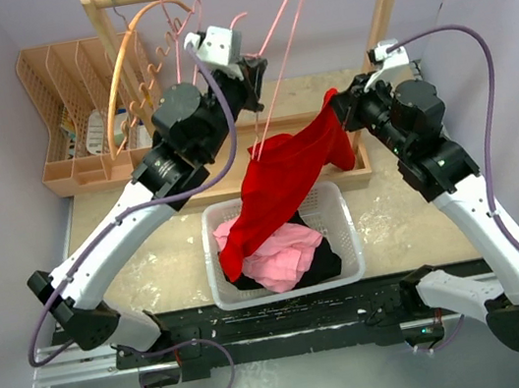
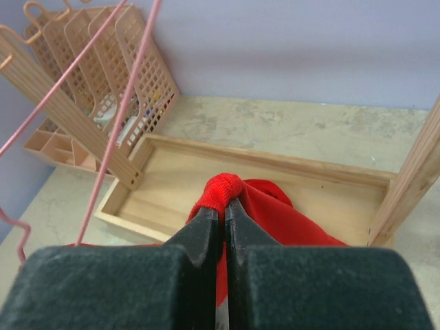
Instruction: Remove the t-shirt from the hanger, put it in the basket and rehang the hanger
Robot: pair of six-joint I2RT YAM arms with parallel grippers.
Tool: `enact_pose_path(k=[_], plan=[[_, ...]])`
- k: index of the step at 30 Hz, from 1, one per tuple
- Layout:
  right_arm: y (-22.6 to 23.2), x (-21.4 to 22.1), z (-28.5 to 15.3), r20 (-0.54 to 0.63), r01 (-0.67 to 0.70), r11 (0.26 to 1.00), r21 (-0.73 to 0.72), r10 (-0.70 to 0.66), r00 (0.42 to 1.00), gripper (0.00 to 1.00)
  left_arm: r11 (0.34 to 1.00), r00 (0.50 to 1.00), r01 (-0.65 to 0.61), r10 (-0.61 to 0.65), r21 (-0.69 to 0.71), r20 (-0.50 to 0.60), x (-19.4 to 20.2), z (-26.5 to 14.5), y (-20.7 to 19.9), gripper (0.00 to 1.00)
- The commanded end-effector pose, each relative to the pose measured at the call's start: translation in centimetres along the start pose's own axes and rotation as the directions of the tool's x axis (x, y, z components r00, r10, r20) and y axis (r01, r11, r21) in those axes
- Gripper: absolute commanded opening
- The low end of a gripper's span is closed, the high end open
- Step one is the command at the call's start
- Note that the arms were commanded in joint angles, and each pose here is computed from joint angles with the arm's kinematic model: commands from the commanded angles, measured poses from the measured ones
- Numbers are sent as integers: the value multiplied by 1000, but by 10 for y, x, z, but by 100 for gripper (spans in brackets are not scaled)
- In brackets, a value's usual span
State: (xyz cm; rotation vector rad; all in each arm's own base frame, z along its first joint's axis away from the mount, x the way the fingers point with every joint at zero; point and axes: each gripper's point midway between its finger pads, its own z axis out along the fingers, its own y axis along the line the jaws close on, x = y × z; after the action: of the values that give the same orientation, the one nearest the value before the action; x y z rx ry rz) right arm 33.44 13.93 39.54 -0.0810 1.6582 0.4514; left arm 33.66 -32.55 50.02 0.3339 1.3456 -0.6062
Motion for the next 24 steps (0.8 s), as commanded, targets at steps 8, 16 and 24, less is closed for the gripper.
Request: enact_pose_path(k=[8, 16, 24], plan=[[13, -1, -6, 40, 6, 997, -76, -3, 999, 0, 972, 992, -120, 122, -203, -1, -31, 24, 32, 0], [16, 12, -6, 23, -13, 995, -102, 16, 1000, 0, 961, 993, -117, 122, -249, 3, -43, 43, 68, 0], [18, 22, -3, 8, -25, 992, -120, 26, 1000, 0, 954, 995, -95, 99, -285, 1, -45, 65, 94, 0]])
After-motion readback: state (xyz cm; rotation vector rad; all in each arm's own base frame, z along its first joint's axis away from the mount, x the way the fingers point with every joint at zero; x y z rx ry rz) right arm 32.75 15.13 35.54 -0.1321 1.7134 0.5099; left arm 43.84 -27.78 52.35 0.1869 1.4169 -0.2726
